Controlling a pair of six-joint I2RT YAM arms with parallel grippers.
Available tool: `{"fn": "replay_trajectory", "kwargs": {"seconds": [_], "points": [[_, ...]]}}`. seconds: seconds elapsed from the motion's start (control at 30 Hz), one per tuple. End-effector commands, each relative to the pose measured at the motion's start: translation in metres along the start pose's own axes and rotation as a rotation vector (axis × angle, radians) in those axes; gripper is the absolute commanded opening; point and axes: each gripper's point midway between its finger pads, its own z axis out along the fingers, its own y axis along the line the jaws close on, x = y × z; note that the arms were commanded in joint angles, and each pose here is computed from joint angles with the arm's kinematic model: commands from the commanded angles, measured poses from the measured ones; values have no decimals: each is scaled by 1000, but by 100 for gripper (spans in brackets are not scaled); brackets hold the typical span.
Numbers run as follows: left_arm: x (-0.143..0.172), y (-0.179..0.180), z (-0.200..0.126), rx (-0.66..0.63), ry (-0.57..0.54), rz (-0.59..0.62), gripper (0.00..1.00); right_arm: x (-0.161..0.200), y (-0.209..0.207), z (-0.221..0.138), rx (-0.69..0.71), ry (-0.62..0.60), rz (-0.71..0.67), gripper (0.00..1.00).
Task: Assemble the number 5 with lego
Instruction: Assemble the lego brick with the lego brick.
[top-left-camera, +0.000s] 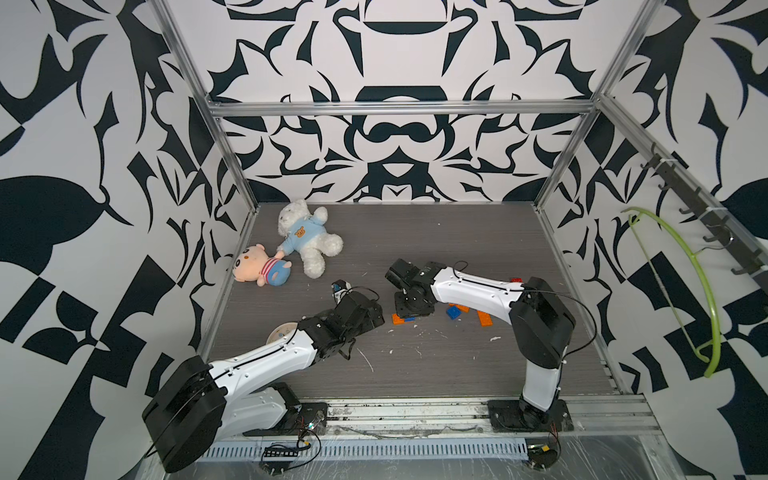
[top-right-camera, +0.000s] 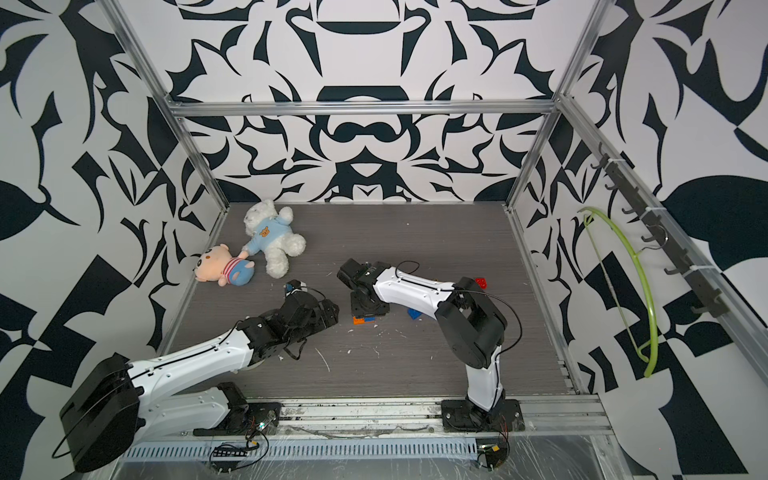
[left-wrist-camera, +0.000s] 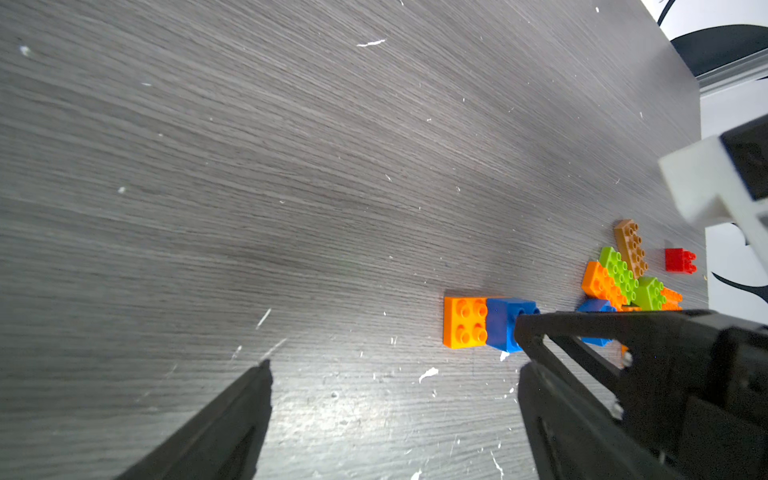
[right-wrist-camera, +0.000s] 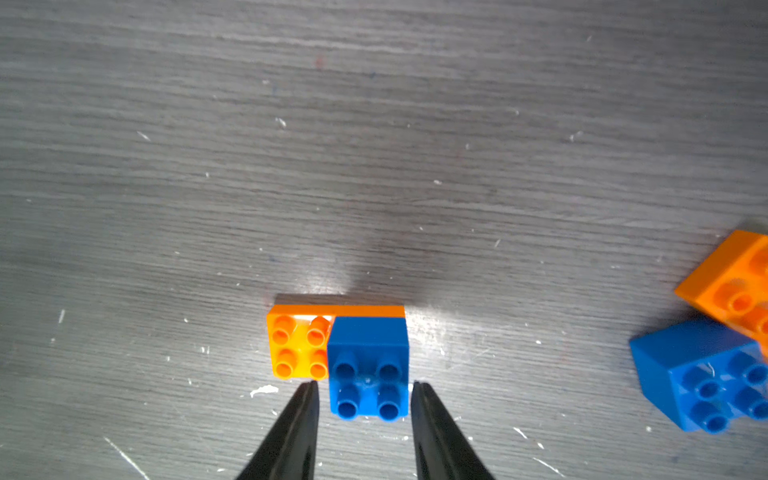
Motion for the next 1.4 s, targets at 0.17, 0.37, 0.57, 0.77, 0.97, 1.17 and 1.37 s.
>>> {"fn": "replay_trajectory", "kwargs": {"seconds": [0.17,0.37,0.57,0.77,0.97,1.17,1.37], "points": [[0,-9,3,10,13,14,99,5,-5,6,18,24,-8,39],[0,-9,5,3,18,15,99,6,-6,9,24,34,-13,38],[0,-10,6,-1,18,16,99,7,-6,11,34,43,-16,32],[1,-8,7,-12,24,19,99,16,-9,23,40,82,-12,32],[2,-6,7,-20,24,17,99,26,-18,31,74,113,-13,31],[1,-5,7,-24,22,13,99,35,-23,37,109,139,-28,31],[0,-5,6,-24,17,11,99,26,-12,26,81,113,-41,32]]}}
